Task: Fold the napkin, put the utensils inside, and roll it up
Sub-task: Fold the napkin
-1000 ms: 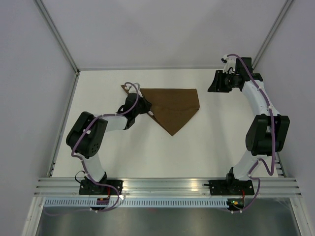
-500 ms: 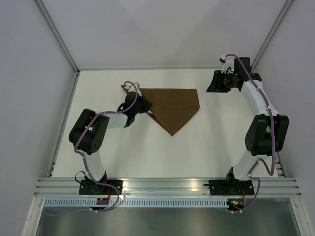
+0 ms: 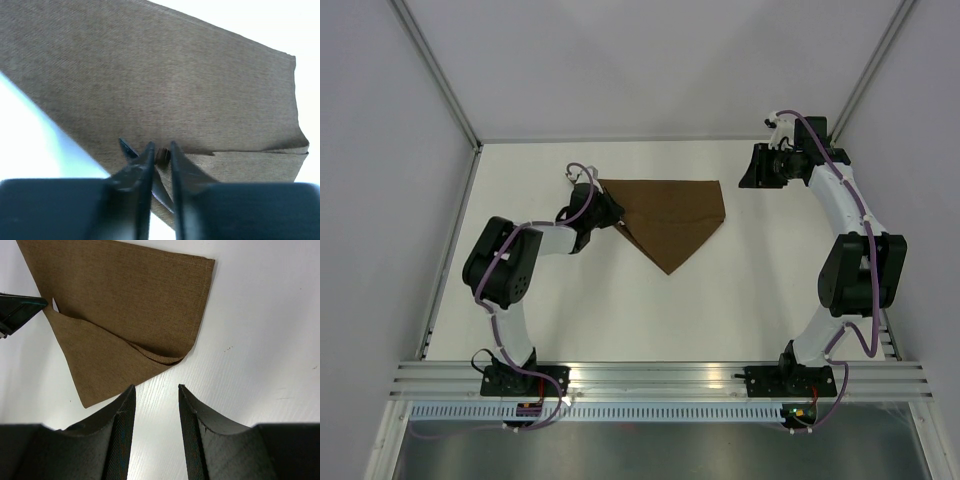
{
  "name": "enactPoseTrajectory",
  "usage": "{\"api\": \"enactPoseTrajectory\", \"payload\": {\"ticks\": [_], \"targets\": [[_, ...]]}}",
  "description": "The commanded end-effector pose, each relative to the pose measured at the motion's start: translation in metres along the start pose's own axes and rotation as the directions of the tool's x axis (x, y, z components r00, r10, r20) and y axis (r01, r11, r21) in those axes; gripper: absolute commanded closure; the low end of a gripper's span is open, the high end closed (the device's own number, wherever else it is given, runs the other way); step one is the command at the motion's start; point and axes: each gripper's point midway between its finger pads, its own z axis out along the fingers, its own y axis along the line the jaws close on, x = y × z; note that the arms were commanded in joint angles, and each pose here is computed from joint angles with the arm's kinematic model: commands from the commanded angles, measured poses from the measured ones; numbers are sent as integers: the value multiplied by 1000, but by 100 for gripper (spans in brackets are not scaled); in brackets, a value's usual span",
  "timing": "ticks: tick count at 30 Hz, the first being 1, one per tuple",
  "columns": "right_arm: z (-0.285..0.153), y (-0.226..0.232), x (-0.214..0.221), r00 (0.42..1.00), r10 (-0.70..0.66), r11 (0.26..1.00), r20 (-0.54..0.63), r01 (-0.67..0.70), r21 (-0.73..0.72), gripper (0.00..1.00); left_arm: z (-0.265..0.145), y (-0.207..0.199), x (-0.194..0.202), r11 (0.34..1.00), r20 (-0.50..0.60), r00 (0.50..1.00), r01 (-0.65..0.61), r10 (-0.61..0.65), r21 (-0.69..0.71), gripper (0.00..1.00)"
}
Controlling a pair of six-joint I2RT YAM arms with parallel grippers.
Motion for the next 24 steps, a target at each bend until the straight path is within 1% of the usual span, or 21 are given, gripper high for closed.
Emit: {"api": "enactPoseTrajectory", "payload": {"ticks": [1, 2, 5, 6, 7, 9, 10, 12, 13, 15, 17, 19, 24], "targets": [[4, -1, 0, 1000, -14, 1000, -6, 14, 11, 55, 2, -10, -20, 999, 39, 999, 35, -36, 29, 68], [4, -1, 0, 1000, -14, 1000, -6, 14, 12, 55, 1, -7, -25, 999, 51, 998, 37, -38, 22, 56], [4, 0, 1, 1000, -19, 1000, -8, 19, 13, 55, -8, -6, -46, 999, 102, 994, 36, -38, 21, 46], [4, 0, 1, 1000, -17, 1000, -8, 17, 13, 55, -11, -5, -52, 999, 117, 993, 33, -35, 19, 45], [5, 1, 1, 1000, -20, 1000, -8, 20, 12, 55, -18, -8, -65, 999, 144, 989, 33, -36, 25, 44], [5, 2, 0, 1000, -20, 1000, -8, 20, 12, 55, -26, 0, -80, 999, 177, 983, 40, -40, 3, 43], [5, 2, 0, 1000, -22, 1000, -7, 22, 11, 55, -34, 10, -95, 998, 212, 976, 52, -44, -33, 43], [5, 2, 0, 1000, -23, 1000, -7, 23, 11, 55, -41, 22, -108, 995, 232, 972, 70, -51, -77, 43], [5, 2, 0, 1000, -22, 1000, -7, 22, 11, 55, -45, 40, -112, 987, 230, 972, 91, -59, -134, 43], [5, 3, 0, 1000, -22, 1000, -9, 22, 9, 55, -49, 54, -126, 974, 248, 966, 118, -68, -193, 43], [6, 3, 1, 1000, -21, 1000, -10, 21, 9, 55, -48, 77, -130, 953, 234, 967, 162, -101, -256, 42], [6, 3, 1, 1000, -23, 1000, -9, 23, 8, 55, -44, 91, -132, 948, 220, 967, 184, -127, -259, 42], [7, 5, 1, 1000, -25, 1000, -14, 25, 3, 55, -12, 111, -127, 939, 144, 976, 201, -166, -280, 43]]}}
